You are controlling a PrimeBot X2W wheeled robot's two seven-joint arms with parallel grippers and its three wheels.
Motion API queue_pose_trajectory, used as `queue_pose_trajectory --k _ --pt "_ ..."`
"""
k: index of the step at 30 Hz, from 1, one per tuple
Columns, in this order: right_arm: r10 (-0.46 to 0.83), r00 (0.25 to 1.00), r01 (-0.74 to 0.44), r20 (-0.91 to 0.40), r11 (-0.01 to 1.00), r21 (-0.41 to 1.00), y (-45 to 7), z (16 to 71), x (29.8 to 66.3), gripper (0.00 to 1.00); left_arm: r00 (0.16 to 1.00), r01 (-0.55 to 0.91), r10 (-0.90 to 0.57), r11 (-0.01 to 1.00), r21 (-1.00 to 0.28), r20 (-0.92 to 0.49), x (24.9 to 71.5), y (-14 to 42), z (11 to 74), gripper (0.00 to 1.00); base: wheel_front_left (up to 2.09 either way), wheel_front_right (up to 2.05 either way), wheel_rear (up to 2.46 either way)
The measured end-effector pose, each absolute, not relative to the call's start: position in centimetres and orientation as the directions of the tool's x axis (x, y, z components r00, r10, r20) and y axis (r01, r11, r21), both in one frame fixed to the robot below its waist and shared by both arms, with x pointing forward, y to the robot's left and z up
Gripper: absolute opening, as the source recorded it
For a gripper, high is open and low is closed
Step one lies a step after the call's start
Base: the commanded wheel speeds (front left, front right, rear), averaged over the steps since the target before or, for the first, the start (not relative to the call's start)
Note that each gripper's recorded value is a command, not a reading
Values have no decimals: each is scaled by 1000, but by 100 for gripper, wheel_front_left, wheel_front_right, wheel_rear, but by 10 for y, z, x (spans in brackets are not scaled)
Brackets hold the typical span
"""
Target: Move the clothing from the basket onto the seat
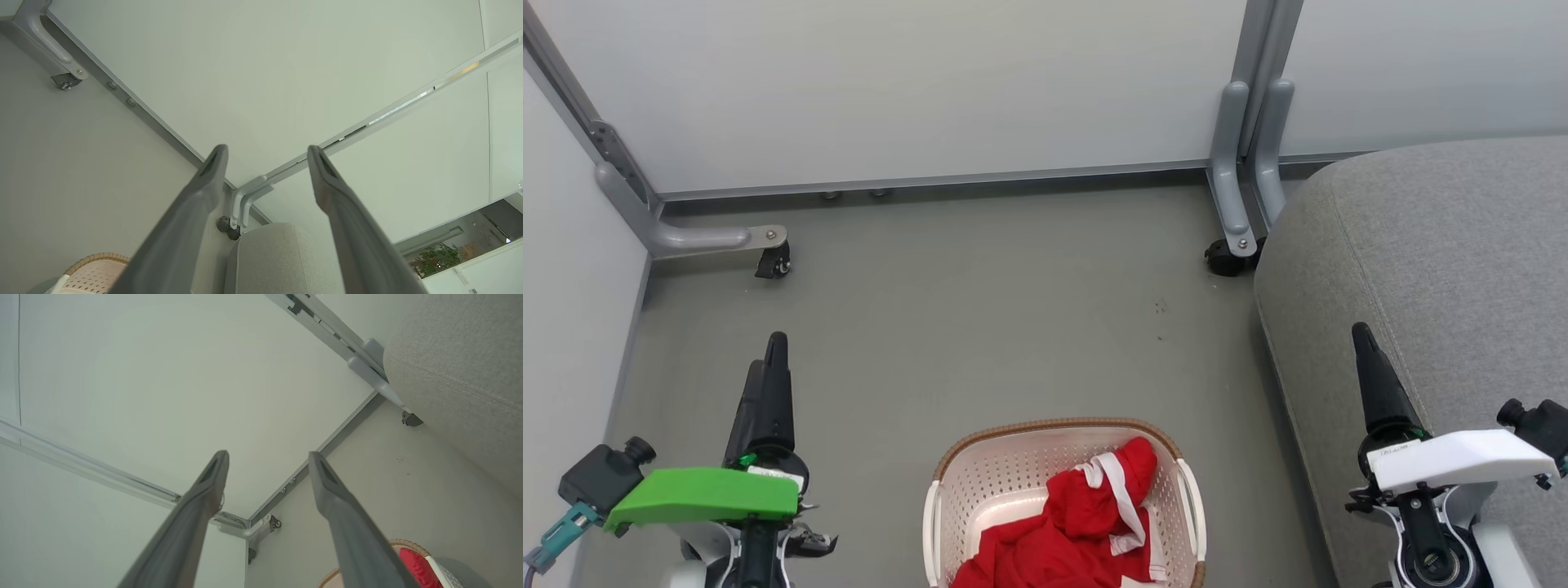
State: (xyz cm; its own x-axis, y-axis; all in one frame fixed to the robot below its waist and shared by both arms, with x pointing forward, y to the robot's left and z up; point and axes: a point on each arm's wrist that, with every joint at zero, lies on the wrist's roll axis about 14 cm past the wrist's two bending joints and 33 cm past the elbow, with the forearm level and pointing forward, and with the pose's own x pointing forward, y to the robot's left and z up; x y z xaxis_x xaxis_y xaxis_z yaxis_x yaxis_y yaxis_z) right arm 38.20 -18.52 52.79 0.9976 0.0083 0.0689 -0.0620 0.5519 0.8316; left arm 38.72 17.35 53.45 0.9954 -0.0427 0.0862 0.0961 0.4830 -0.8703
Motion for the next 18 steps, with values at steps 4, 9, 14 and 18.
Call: queue_pose_trajectory --k 4,9,14,18 --pt "14 997 -67 74 620 782 -184 528 380 100 994 107 -53 546 -831 93 387 171 536 100 0 0 0" --pt "30 996 -84 89 698 711 -181 532 380 100 993 113 -60 622 -774 97 386 170 536 100 0 0 0" --pt "41 995 -92 93 754 651 -178 532 378 100 993 122 -74 683 -720 97 384 166 534 100 0 0 0" --pt "47 994 -94 94 788 608 -176 530 376 100 992 128 -85 723 -679 96 383 164 532 100 0 0 0"
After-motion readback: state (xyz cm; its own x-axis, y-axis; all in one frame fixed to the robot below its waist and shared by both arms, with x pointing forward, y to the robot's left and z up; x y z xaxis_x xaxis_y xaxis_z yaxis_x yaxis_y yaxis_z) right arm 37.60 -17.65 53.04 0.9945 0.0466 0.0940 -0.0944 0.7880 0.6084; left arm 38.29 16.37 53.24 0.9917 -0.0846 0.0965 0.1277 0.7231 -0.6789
